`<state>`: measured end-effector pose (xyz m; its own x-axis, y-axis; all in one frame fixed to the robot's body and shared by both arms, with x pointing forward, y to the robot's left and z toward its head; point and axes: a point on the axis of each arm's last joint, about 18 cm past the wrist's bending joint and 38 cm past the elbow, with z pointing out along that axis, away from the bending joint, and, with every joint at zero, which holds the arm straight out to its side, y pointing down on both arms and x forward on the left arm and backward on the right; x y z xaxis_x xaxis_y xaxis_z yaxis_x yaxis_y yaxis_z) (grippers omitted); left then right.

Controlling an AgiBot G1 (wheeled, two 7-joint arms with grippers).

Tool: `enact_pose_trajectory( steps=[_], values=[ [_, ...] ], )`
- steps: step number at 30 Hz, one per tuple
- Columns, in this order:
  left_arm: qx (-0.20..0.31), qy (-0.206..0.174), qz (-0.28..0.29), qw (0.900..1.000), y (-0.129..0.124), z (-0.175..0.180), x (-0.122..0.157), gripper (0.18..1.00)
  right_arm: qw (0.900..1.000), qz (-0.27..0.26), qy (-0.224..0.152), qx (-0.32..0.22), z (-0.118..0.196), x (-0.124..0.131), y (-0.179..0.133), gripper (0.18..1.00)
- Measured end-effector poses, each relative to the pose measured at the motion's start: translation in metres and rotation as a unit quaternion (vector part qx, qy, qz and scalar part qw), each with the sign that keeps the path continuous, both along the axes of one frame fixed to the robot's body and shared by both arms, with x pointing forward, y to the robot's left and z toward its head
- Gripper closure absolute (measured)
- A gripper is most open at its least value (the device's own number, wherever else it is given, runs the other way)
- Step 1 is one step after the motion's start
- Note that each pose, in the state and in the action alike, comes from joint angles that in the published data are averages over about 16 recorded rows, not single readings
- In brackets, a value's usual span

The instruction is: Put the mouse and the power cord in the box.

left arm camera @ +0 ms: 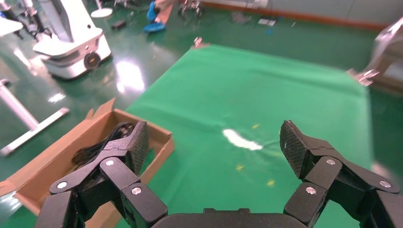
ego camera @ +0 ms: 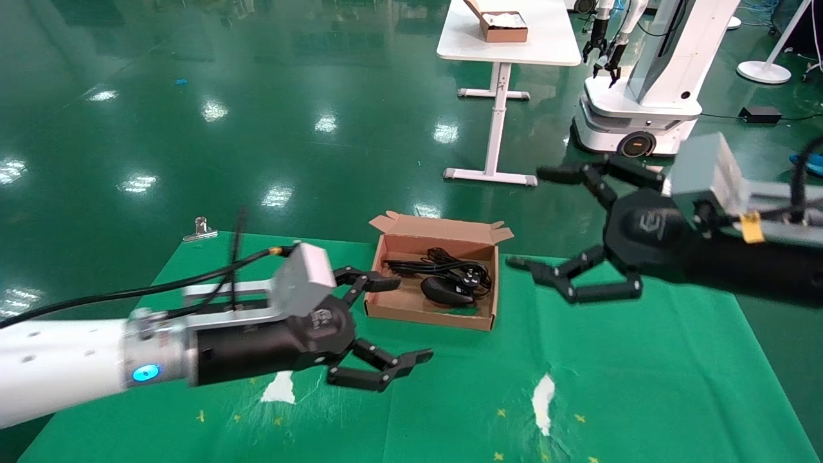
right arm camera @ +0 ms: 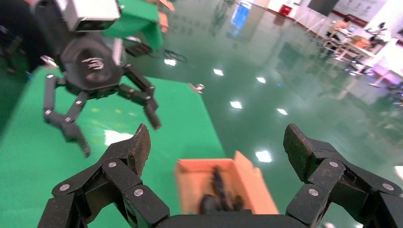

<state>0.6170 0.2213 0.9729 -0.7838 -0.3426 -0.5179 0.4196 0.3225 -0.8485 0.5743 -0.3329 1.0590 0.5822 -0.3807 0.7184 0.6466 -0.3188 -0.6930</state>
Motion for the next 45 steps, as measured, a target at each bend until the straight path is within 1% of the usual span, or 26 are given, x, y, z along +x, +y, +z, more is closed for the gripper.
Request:
enact_pose_trajectory(
  steps=[6,12,18,24,28,32,45],
  values=[
    [-0.030,0.011,-0.034,0.9989,0.023,0.004,-0.034,0.192,0.999,0.036,0.032,0.011,-0.017,-0.020,0.007,0.178],
    [-0.049,0.014,-0.069,0.9963,0.045,0.010,-0.070,0.184,0.995,0.072,0.067,0.018,-0.033,-0.043,0.014,0.178],
    [-0.056,0.012,-0.102,0.9931,0.064,0.015,-0.107,0.184,0.988,0.109,0.105,0.021,-0.049,-0.067,0.021,0.178],
    [-0.055,0.007,-0.126,0.9905,0.076,0.019,-0.135,0.184,0.980,0.141,0.139,0.020,-0.062,-0.090,0.028,0.178],
    [-0.053,0.005,-0.135,0.9895,0.080,0.020,-0.145,0.184,0.975,0.156,0.154,0.019,-0.067,-0.100,0.031,0.178],
    [-0.052,0.005,-0.137,0.9892,0.081,0.020,-0.148,0.184,0.973,0.163,0.162,0.018,-0.070,-0.106,0.033,0.178],
    [-0.053,0.006,-0.134,0.9895,0.080,0.020,-0.145,0.184,0.974,0.159,0.158,0.019,-0.068,-0.103,0.032,0.178]
  ],
)
